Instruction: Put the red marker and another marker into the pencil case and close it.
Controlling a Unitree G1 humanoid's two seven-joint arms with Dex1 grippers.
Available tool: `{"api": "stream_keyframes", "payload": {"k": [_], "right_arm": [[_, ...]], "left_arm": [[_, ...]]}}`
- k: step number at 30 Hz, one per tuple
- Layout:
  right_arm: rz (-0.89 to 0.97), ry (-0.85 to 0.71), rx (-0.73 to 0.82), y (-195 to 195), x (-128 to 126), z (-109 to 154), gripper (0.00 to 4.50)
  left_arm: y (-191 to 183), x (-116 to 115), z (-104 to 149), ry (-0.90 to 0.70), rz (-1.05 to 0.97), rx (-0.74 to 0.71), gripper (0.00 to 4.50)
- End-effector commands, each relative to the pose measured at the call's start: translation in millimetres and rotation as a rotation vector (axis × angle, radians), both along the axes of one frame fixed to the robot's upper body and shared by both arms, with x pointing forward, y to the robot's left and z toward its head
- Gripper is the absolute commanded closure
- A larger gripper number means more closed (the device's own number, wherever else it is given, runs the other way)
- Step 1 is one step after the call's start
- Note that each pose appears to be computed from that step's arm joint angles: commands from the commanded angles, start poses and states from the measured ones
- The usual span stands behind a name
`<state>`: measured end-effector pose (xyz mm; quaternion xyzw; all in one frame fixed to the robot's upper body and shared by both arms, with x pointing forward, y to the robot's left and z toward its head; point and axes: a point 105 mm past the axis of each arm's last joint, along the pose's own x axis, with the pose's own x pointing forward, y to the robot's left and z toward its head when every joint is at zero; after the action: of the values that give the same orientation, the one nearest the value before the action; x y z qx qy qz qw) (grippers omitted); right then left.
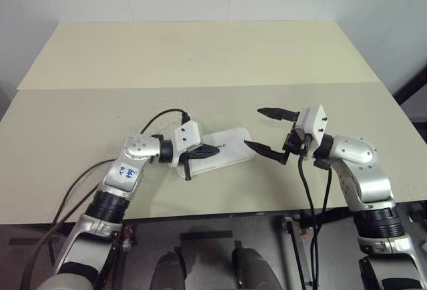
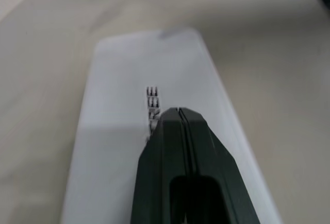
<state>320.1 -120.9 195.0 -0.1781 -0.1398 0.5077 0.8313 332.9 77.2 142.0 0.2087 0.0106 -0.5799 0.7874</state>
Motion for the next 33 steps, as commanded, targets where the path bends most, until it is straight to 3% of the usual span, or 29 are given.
{"api": "stream_keyframes", "payload": {"k": [1, 4, 15, 26, 33], "right_arm": [[-0.006, -0.029, 0.030, -3, -3, 9, 0.00], [-0.008, -0.017, 0.037, -6, -1, 6, 0.00], [0.005, -0.017, 0.013, -14, 3, 10, 0.00], [-0.089, -0.014, -0.045, -50, -5, 6, 0.00], [-0.168, -0.010, -0.001, -71, -7, 7, 0.00]], "left_arm": [[10, -3, 26, -0.053, 0.008, -0.113, 4.47], [26, -17, 35, -0.078, -0.010, -0.185, 3.89], [77, -37, 48, -0.140, 0.065, -0.225, 0.17], [97, -46, 60, -0.219, 0.142, -0.245, 0.04], [117, -59, 51, -0.145, 0.193, -0.209, 0.04]]}}
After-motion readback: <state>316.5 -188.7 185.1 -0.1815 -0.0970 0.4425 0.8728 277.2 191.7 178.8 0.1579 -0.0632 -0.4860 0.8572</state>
